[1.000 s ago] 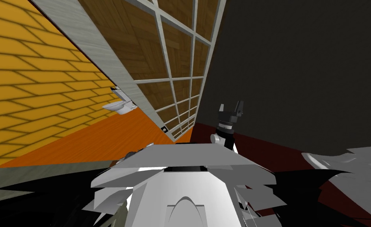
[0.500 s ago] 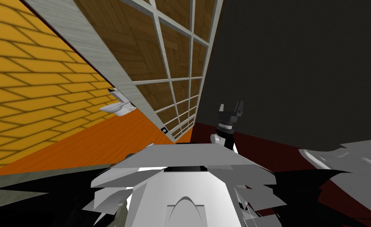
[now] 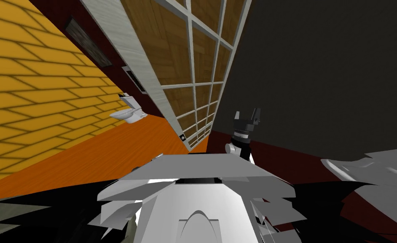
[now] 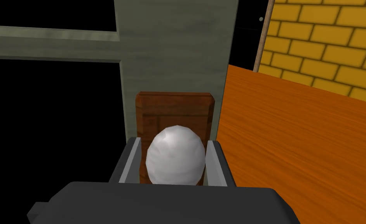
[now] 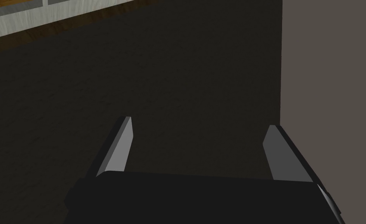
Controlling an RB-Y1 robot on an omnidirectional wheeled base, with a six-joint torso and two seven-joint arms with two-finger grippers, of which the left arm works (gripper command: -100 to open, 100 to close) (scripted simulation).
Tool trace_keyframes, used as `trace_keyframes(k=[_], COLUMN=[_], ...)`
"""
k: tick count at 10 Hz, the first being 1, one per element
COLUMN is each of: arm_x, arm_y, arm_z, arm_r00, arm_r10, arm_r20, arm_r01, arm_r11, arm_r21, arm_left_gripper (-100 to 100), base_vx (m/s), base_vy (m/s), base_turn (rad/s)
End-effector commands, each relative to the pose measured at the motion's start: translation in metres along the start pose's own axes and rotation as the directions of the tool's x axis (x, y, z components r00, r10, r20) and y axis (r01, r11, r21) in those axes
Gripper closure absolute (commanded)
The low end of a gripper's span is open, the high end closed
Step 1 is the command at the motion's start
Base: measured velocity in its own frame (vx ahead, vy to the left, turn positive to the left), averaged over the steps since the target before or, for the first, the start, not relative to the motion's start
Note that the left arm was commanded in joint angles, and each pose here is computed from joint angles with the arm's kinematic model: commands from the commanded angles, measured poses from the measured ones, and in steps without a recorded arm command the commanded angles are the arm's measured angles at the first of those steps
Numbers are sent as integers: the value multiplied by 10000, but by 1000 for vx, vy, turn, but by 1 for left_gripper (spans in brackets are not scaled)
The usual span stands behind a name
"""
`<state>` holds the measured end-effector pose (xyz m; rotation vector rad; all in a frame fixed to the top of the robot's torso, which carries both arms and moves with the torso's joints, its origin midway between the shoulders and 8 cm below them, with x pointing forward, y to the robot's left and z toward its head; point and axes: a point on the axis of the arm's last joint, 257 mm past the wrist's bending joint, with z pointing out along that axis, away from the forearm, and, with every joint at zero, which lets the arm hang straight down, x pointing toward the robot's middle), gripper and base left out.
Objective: Push the door open
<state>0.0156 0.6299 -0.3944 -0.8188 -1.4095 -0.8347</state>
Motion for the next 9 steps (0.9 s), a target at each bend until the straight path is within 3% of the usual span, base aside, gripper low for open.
trace_keyframes(k=[1, 3, 4, 5, 6, 7, 8, 9], arm_x=[-14, -19, -90, -19, -27, -30, -56, -48], arm_y=[-239, -352, -371, -352, -456, -489, -421, -582], arm_z=[62, 66, 24, 66, 61, 58, 41, 89], arm_r00=[9999, 9999, 9996, 9999, 10000, 10000, 9999, 9999], arm_r10=[124, 111, 259, 111, 97, 92, 99, 106], arm_r20=[-55, -23, 152, -23, 17, 32, 119, 83], arm_r01=[-120, -108, -273, -108, -98, -96, -114, -120], arm_r11=[9981, 9945, 9947, 9945, 9894, 9873, 9903, 9825], arm_r21=[605, 1042, 996, 1042, 1451, 1583, 1383, 1860], arm_left_gripper=[100, 100, 100, 100, 100, 100, 100, 100], base_vx=[-9, 23, 16, -2, 20, 32, 12, -35], base_vy=[210, 188, 117, 39, 104, 154, 62, 128], base_turn=[5, 26, 19, 5, -10, 3, 6, 27])
